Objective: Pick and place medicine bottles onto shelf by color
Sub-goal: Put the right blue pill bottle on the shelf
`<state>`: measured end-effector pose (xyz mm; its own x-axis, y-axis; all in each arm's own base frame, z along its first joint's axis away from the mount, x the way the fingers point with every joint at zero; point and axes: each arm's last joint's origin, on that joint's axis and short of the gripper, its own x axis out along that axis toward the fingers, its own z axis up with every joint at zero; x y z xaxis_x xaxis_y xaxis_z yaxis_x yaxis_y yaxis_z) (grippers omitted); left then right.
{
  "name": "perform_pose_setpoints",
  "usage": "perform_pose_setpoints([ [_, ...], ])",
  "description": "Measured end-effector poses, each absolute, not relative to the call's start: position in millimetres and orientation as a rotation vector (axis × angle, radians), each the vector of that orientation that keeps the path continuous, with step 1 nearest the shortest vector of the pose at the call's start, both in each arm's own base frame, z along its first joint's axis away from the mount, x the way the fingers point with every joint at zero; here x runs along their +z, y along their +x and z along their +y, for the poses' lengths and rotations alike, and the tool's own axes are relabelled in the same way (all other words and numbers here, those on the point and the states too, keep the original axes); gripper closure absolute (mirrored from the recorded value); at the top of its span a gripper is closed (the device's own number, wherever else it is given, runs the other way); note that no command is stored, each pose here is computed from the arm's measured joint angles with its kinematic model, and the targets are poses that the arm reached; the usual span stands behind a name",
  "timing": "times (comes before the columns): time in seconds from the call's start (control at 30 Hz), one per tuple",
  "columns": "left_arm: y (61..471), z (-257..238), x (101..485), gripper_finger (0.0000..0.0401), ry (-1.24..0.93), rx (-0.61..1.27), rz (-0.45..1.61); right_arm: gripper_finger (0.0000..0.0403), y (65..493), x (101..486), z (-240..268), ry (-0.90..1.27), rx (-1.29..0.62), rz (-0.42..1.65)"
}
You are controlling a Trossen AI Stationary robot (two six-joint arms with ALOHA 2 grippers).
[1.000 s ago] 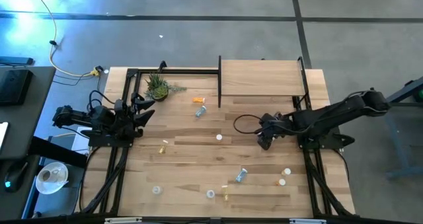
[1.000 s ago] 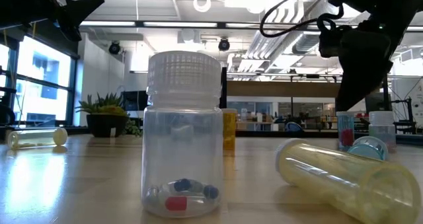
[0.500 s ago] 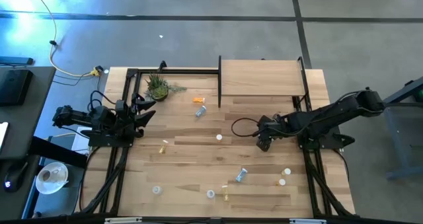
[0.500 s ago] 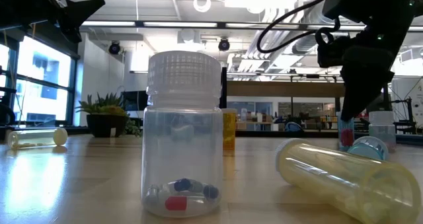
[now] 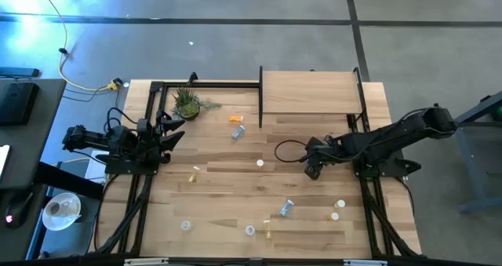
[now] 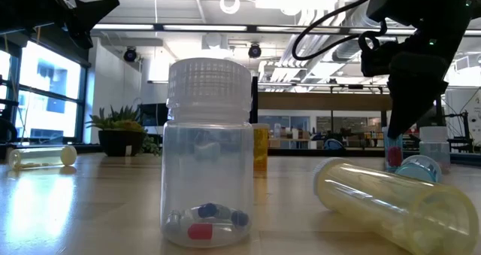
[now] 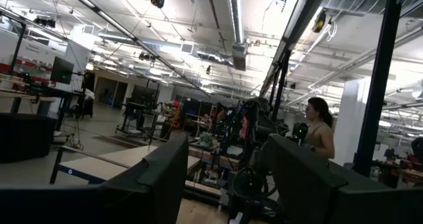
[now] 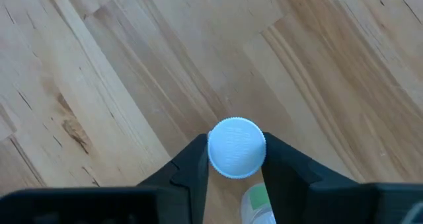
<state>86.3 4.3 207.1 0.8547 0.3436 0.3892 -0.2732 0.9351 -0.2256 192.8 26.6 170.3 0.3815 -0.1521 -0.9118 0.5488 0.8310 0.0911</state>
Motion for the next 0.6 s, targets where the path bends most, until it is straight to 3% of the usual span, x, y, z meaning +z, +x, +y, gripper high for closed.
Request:
perform_pose_setpoints([
  [0.6,86.3,4.2,207.0,0.0204,-0.164,0.325,-0.438,0.0299,195.1,178.2,27.1,0.438,-0.428,1.02],
])
